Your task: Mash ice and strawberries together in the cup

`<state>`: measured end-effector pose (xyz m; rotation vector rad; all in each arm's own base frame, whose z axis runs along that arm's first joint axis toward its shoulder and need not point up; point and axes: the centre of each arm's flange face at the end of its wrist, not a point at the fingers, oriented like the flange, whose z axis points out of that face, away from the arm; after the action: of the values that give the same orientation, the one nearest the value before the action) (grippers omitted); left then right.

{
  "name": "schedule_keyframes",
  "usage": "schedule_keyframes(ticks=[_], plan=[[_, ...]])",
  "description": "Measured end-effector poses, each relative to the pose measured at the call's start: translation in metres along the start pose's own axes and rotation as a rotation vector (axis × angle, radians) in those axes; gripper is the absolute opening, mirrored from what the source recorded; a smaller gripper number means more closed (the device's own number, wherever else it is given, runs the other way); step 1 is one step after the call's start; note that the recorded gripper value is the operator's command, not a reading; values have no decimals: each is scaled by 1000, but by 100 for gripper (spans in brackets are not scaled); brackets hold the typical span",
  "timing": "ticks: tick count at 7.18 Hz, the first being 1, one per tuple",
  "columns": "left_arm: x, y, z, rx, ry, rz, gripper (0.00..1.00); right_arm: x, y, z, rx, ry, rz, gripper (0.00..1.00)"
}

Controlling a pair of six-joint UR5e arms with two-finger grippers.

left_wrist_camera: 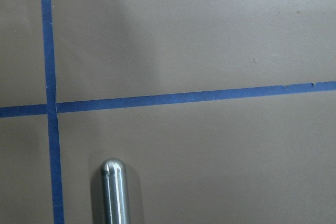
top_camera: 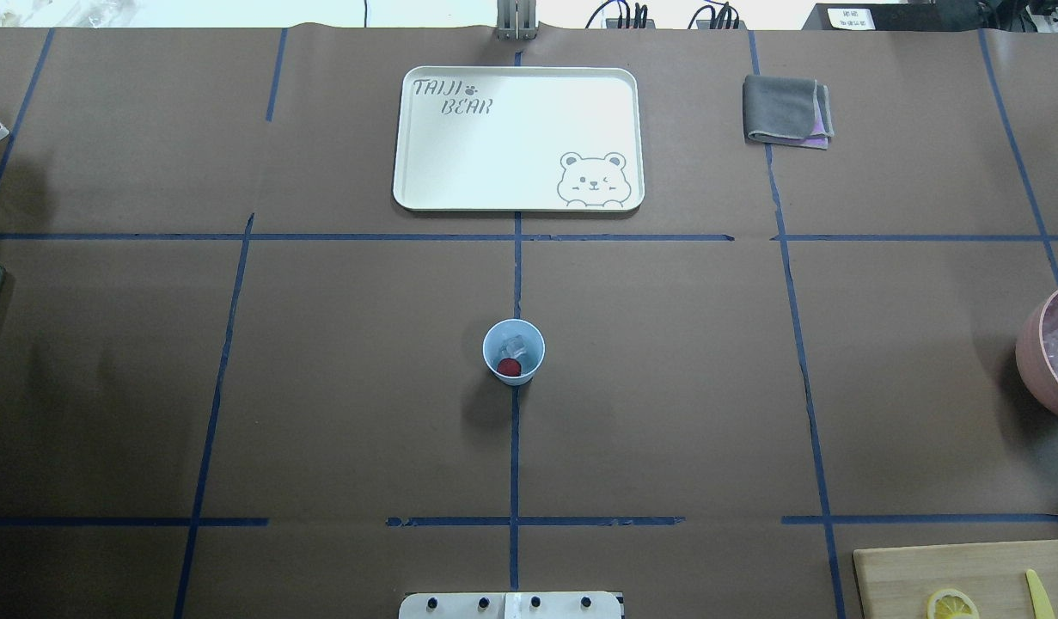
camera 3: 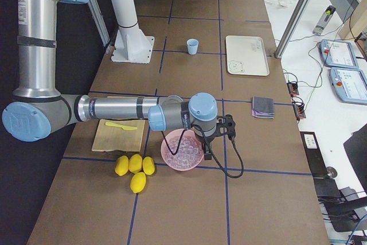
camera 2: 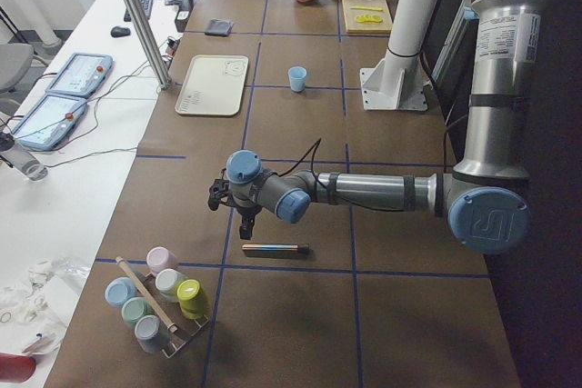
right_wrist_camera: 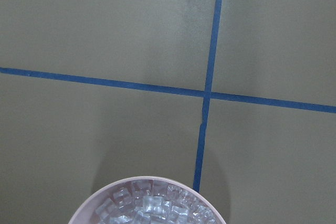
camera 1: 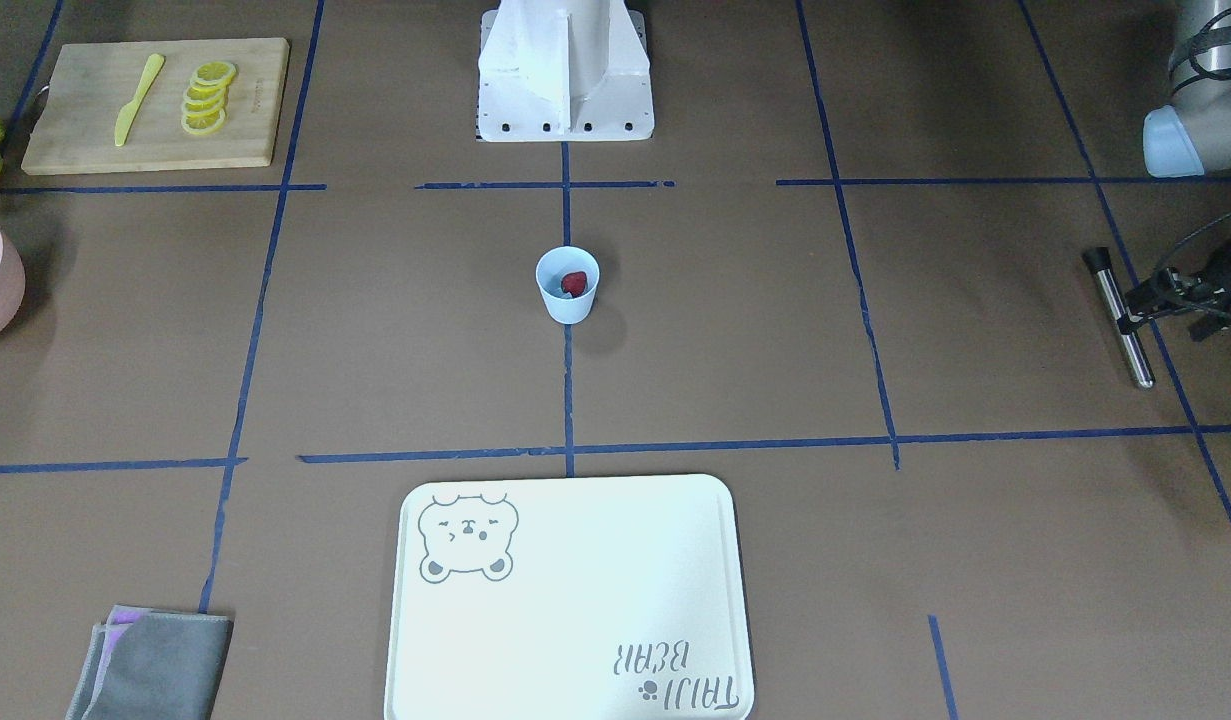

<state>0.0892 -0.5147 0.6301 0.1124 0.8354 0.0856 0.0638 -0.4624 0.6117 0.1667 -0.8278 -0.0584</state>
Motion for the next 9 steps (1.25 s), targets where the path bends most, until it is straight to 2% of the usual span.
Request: schedule_keyframes(ticks=[3,7,9], plan=[[-54,-4,-42,-71,-52,50,100,1,1,1,-2,1,3,100],[-68,13,-71,-86,40,-19,100,2,1,2,-8,-4,11,99],[-90,29,-94,-89,46,-23,100,2,2,2,-10,-7,14,99]])
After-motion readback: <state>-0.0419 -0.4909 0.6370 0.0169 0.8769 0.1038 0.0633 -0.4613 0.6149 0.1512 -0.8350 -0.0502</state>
